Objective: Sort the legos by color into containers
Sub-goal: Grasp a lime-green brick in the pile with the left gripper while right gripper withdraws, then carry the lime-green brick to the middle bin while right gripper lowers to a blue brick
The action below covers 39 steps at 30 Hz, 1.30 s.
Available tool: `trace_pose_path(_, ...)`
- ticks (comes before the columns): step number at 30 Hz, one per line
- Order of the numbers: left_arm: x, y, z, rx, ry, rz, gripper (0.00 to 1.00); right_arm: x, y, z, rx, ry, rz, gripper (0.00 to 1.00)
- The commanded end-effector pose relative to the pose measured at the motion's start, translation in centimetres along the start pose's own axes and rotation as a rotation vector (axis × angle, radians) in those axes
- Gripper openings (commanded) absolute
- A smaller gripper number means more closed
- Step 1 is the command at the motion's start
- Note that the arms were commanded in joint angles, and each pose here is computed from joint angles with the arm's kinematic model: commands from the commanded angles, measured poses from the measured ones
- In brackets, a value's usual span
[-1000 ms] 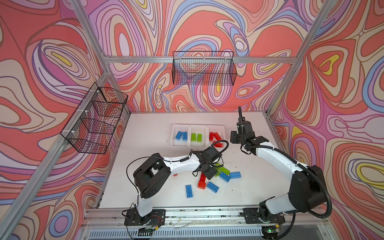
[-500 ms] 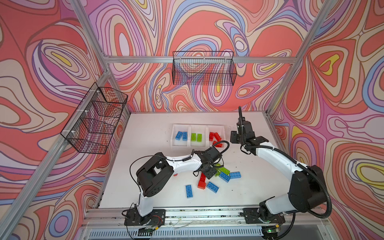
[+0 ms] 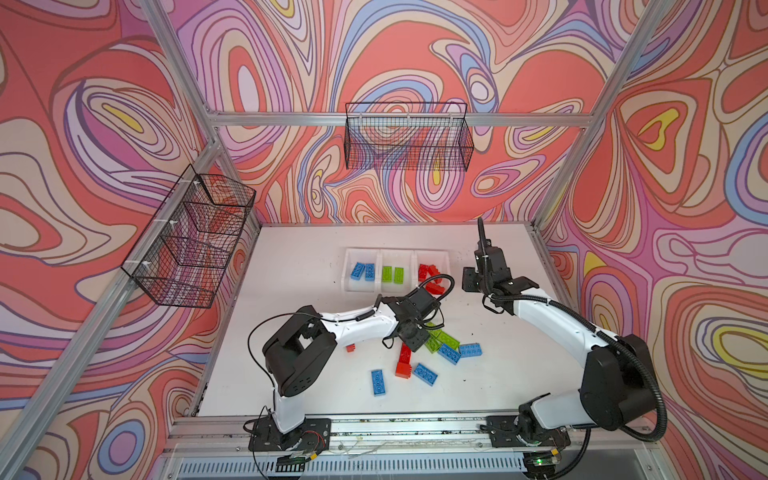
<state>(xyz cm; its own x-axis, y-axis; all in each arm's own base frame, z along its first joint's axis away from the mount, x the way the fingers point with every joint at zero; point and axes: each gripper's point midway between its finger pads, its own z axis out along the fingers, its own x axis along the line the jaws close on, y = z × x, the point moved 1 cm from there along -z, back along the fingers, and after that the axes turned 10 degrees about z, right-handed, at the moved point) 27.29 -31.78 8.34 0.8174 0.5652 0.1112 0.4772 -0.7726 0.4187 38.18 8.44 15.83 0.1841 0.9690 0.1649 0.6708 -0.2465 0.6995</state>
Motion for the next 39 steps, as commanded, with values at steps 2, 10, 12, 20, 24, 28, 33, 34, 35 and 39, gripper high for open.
trace_pose_path(2,4.9,2.0,-4.6,-0.117,0.062,-0.047,0.56,-1.0,-1.4,-0.8,0.027,0.001,0.045,0.62)
trace_pose_path(10,12.3,4.0,-4.4,-0.146,0.149,0.056,0.59,-1.2,-3.8,-1.0,0.087,0.029,0.088,0.62)
trace_pose_path(12,13.6,4.4,-3.5,-0.117,0.147,0.118,0.6,-1.2,-4.4,-1.2,0.108,0.041,0.087,0.62)
trace_pose_path(20,16.2,7.2,0.0,-0.14,0.105,0.304,0.67,-2.2,-7.4,-2.1,0.17,0.054,0.136,0.62)
trace_pose_path(24,16.6,7.7,2.2,-0.128,0.095,0.387,0.7,-2.6,-8.1,-2.7,0.176,0.052,0.156,0.62)
trace_pose_path(28,16.3,8.8,2.4,-0.184,0.078,0.379,0.77,-2.8,-8.7,-2.9,0.197,0.051,0.155,0.63)
trace_pose_path(33,17.5,9.6,0.9,-0.203,0.154,0.32,0.84,-3.4,-10.7,-3.0,0.267,0.03,0.169,0.63)
trace_pose_path(34,17.7,9.7,0.1,-0.217,0.172,0.313,0.84,-3.4,-11.1,-3.1,0.28,0.035,0.178,0.64)
trace_pose_path(35,17.9,9.8,-0.5,-0.228,0.191,0.303,0.85,-3.4,-11.5,-3.1,0.292,0.04,0.185,0.64)
trace_pose_path(39,19.1,9.9,-4.1,-0.283,0.281,0.208,0.85,-3.4,-14.0,-3.3,0.377,0.044,0.207,0.64)
